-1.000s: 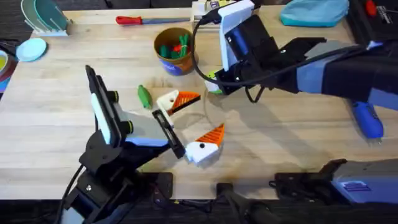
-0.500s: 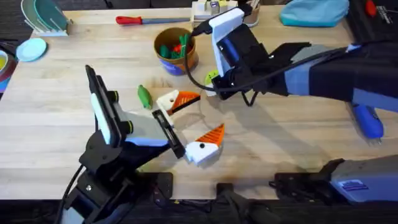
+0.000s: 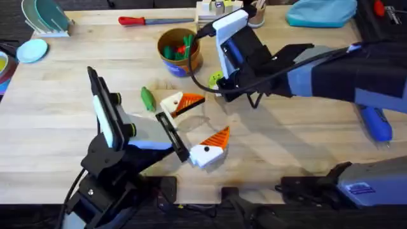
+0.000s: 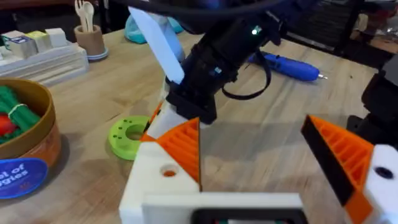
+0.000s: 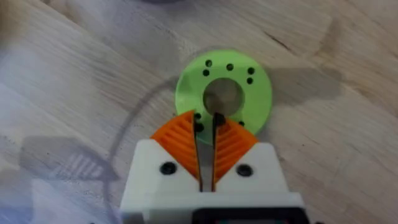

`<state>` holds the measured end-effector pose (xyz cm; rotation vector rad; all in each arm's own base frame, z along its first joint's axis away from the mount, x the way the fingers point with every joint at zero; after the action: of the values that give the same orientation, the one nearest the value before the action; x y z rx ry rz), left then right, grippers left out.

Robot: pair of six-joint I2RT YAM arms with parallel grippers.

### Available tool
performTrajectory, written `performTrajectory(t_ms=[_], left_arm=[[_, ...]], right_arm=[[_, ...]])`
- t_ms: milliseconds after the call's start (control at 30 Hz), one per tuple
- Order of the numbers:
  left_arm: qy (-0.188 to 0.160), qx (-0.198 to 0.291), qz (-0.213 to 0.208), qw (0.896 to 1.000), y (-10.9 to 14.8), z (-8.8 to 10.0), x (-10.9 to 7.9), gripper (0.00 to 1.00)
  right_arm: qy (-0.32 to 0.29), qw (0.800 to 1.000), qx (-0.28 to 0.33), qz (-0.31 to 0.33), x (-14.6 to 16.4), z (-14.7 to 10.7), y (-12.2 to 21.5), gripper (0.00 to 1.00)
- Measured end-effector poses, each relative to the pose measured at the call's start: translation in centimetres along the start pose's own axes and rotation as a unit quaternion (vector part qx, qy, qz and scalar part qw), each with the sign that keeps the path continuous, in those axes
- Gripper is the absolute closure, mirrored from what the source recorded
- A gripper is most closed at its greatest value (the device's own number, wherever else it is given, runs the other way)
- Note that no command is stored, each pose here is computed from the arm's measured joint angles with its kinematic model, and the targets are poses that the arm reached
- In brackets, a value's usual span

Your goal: Pick up the gripper from the table and insert it into the empty holder that is missing its gripper. Then pick up a screw, insert it into the mounting hole, and use the screwdriver to tighten it. Finally, clean up the table by picking up the vegetable and placing it into the bucket.

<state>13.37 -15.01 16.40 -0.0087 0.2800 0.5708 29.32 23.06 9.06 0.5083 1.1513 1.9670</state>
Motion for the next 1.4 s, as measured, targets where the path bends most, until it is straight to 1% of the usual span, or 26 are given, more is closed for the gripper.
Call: performTrajectory(t_ms=[67, 133, 333, 700, 867, 1067, 1133, 1233, 1400], left_arm=[[0.000, 0.000, 0.000, 1.000, 0.0, 0.0, 0.0, 0.008], [0.000, 0.000, 0.000, 1.000, 0.0, 0.0, 0.0, 0.008], [0.000, 0.000, 0.000, 1.000, 0.0, 0.0, 0.0, 0.008], [0.000, 0.000, 0.000, 1.000, 0.0, 0.0, 0.0, 0.008], [0.000, 0.000, 0.000, 1.000, 0.0, 0.0, 0.0, 0.008], [0.000, 0.000, 0.000, 1.000, 0.0, 0.0, 0.0, 0.008], [0.000, 0.000, 0.000, 1.000, 0.0, 0.0, 0.0, 0.008], [0.000, 0.000, 0.000, 1.000, 0.0, 0.0, 0.0, 0.008], [0.000, 0.000, 0.000, 1.000, 0.0, 0.0, 0.0, 0.008]], right_arm=[[0.001, 1.000, -0.002, -0.001, 0.0, 0.1, 0.0, 0.967], [0.003, 1.000, -0.004, -0.002, -0.1, 0.3, 0.1, 0.992], [0.005, 1.000, -0.005, -0.008, -0.2, 0.3, 0.1, 0.994], [0.013, 0.998, 0.014, -0.051, -1.4, -0.5, 0.2, 0.996], [0.018, 0.998, 0.031, -0.056, -1.5, -1.0, 0.6, 0.996], [0.028, 0.995, 0.078, -0.057, -1.6, -1.9, 1.7, 0.996], [0.031, 0.994, 0.085, -0.057, -1.7, -1.6, 2.2, 0.996], [0.043, 0.994, 0.079, -0.056, -1.8, -0.3, 3.5, 0.996], [0.056, 0.995, 0.054, -0.056, -2.0, 2.4, 7.7, 0.996]])
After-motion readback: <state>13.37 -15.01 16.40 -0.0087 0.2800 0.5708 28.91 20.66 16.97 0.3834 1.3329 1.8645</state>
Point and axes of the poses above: each hand's point on the last joint's axis, 136 mm out from that joint toward the fingers, its own y axis back along the fingers, its own x axis along the line the jaws close on, z = x × y, the point moved 4 cm from there along y, back along the fingers, and after that the axes turned 7 degrees about y, right-handed, at the moved point
